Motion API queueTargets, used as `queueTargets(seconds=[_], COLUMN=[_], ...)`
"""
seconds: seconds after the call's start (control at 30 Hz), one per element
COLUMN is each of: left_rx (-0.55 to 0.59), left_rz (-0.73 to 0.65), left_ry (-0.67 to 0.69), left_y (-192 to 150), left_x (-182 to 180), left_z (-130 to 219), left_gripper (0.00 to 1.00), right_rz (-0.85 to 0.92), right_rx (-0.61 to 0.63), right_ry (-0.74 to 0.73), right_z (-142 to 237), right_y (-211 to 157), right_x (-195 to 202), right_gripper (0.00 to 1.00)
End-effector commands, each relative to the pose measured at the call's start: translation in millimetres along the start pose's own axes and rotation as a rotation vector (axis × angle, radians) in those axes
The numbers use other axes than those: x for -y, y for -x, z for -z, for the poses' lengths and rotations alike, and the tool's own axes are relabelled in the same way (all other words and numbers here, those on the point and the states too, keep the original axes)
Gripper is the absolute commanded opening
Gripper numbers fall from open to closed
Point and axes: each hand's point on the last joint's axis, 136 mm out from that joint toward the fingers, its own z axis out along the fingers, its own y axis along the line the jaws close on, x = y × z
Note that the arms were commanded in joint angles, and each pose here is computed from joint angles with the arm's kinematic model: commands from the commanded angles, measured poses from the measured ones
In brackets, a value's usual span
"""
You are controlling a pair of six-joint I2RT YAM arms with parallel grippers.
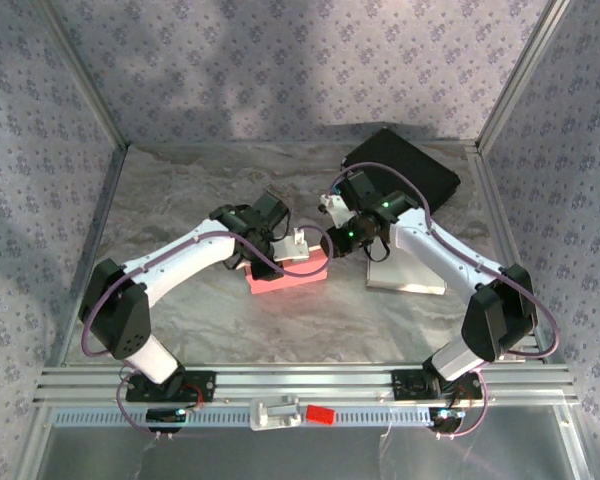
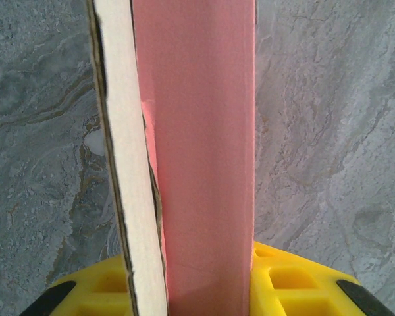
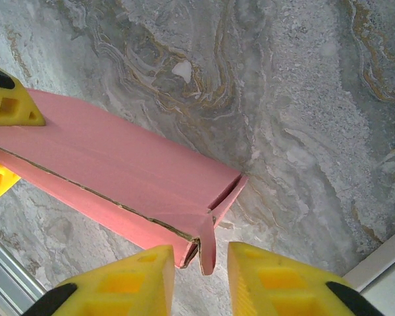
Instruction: Fold the paper box
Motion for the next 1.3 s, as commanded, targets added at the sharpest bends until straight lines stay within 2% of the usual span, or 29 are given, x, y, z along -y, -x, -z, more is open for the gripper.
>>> queueTargets(seconds=[0.0,0.3,0.47,0.73,1.0,1.27], left_rx=[-0.01,-0.003,-0.002,0.005,0.015,0.013], left_rz=[0.015,0.018,0.024,0.047,0.088,0.097], left_ry=[-0.041,-0.043,-0.038,-0.032,-0.028,-0.031], left_y=[0.1,1.9,3.5,5.6,9.0,8.7], left_x=[3.6,3.7,1.9,-0.9,-6.0,-7.0], left_z=[-0.2,1.1,1.3,2.2,3.9,4.2], left_gripper=[0.28,0.28,0.29,0.31,0.32,0.33], right_rz=[0.019,0.02,0.001,-0.094,-0.311,-0.274], right_rx=[-0.013,-0.029,-0.027,-0.035,-0.032,-0.012], right_ry=[-0.012,-0.025,-0.035,-0.023,-0.017,-0.1], right_z=[1.8,-2.9,-3.1,-2.1,-4.0,-8.6], right_y=[0.5,1.0,1.9,0.9,3.8,-0.2], right_x=[-0.4,0.6,0.1,-5.2,-5.6,-2.6], right_gripper=[0.24,0.13,0.0,0.0,0.0,0.0])
